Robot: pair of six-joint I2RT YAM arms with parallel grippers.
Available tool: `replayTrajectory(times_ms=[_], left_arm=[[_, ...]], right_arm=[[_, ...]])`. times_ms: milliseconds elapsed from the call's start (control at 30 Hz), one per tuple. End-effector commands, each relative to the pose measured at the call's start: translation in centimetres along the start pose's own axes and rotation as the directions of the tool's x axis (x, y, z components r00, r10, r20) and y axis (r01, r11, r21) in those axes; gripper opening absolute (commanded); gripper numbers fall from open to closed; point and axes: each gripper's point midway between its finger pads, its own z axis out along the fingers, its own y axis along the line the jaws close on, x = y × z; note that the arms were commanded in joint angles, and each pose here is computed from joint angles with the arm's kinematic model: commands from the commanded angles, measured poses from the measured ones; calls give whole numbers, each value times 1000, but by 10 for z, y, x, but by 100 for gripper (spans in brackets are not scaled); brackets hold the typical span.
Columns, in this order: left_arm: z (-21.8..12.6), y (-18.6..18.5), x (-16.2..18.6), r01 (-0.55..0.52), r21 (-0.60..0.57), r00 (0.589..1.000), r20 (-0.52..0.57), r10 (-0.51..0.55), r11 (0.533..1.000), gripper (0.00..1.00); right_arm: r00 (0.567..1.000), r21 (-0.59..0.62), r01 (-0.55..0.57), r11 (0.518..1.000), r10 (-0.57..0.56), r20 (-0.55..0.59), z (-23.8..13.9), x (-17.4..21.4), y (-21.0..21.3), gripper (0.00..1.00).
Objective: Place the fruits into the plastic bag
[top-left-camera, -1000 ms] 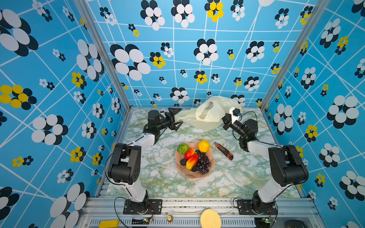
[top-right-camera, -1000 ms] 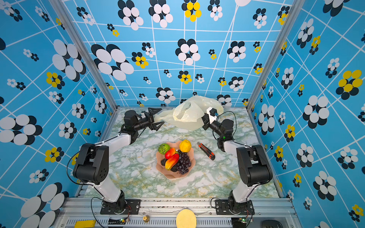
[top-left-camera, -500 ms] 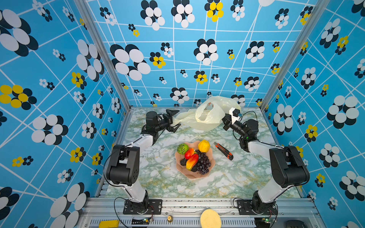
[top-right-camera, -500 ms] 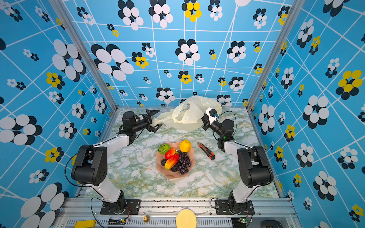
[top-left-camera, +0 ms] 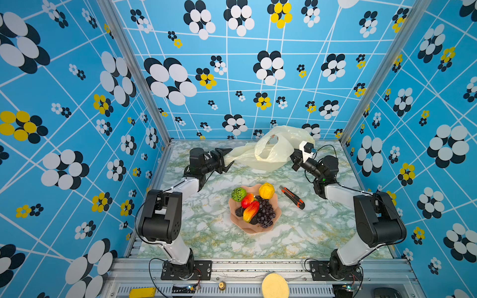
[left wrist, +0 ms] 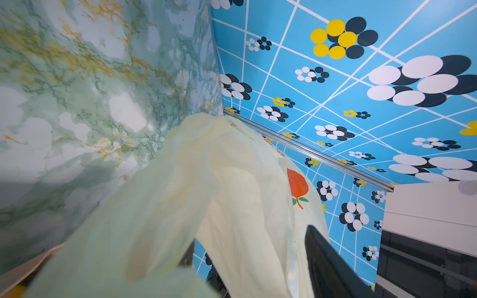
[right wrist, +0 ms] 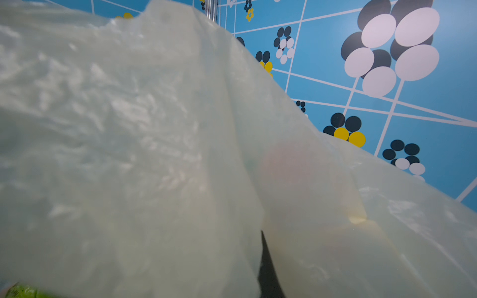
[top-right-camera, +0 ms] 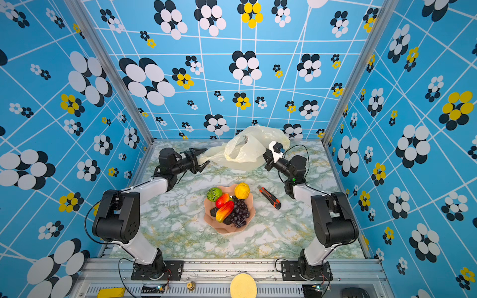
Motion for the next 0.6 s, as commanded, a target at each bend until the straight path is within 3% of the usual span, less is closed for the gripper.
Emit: replayTrajectory(times_ms=[0, 233, 533, 567], left_arm=[[-16, -17, 2, -44, 47, 999, 25, 43, 998, 50], [-27, -17, 0, -68, 24, 996, 55, 66, 997, 44], [-36, -22, -2, -116, 0, 990, 83, 116, 993, 0], [-37, -23, -3, -125, 1, 988, 86, 125, 992, 0]], right_arm=[[1000, -12, 18, 1000, -19, -5, -5, -2, 8, 0], [1000, 8, 18, 1000, -18, -26, -7, 6, 6, 0], [999, 11, 17, 1000, -17, -37, -7, 11, 6, 0], [999, 10, 16, 1000, -15, -42, -7, 12, 7, 0]])
